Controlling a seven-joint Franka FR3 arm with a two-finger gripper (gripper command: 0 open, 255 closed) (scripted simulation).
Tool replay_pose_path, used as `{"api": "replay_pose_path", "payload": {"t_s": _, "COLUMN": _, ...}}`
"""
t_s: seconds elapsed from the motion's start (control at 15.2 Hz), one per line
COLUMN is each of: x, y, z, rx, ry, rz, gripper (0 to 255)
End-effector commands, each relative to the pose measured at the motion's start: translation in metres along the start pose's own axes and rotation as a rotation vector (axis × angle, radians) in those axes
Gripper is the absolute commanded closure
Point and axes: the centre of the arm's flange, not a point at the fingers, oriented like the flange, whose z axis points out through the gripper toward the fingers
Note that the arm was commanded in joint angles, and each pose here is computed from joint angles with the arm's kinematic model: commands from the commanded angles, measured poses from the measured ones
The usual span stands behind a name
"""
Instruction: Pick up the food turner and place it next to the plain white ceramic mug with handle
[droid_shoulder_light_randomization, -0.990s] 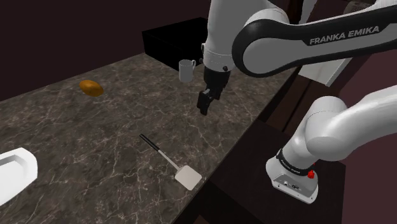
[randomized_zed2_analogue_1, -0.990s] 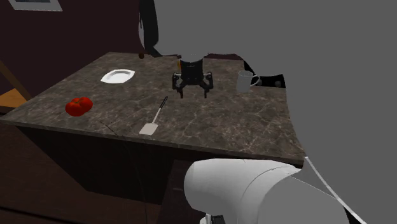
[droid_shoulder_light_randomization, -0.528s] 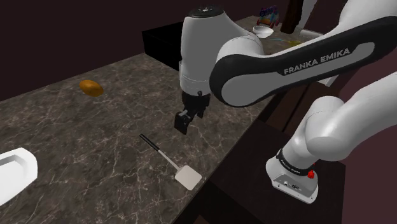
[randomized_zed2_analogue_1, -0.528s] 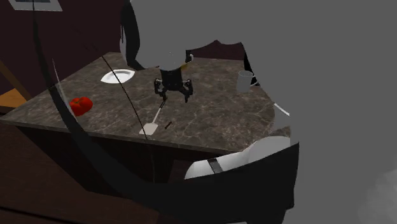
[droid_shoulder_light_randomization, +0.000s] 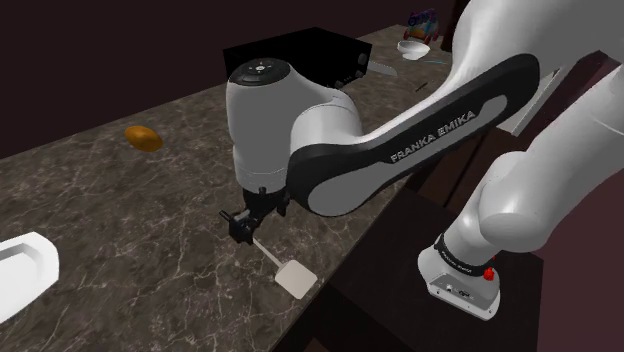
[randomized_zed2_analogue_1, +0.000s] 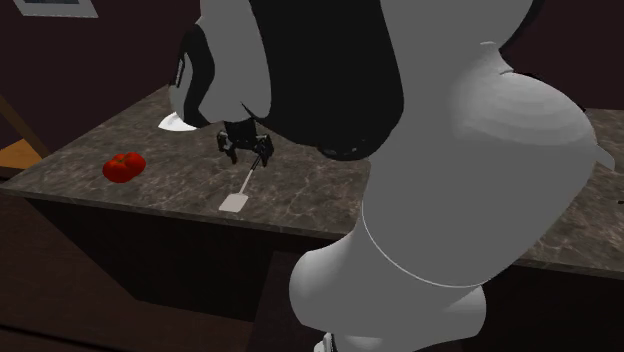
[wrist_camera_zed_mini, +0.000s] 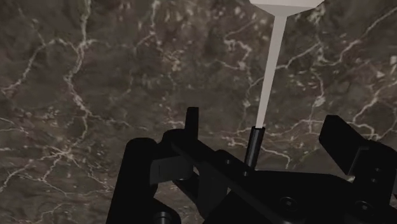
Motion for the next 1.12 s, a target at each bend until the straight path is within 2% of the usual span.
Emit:
{"api": "replay_pose_path", "payload": {"t_s": 0.0, "x": 0.002, "y": -0.017, "z": 0.011, "rx": 0.005, "ry": 0.002, "rz": 0.014, "gripper": 0}}
{"api": "replay_pose_path", "payload": {"t_s": 0.46, "x": 0.002, "y": -0.018, "z": 0.051, "rx": 0.005, "ry": 0.002, "rz": 0.014, "gripper": 0}}
{"api": "replay_pose_path", "payload": {"t_s": 0.99, "x": 0.002, "y": -0.017, "z": 0.051, "rx": 0.005, "ry": 0.002, "rz": 0.014, "gripper": 0}}
{"api": "replay_pose_path", "payload": {"t_s": 1.06, "x": 0.002, "y": -0.017, "z": 0.051, "rx": 0.005, "ry": 0.002, "rz": 0.014, "gripper": 255}}
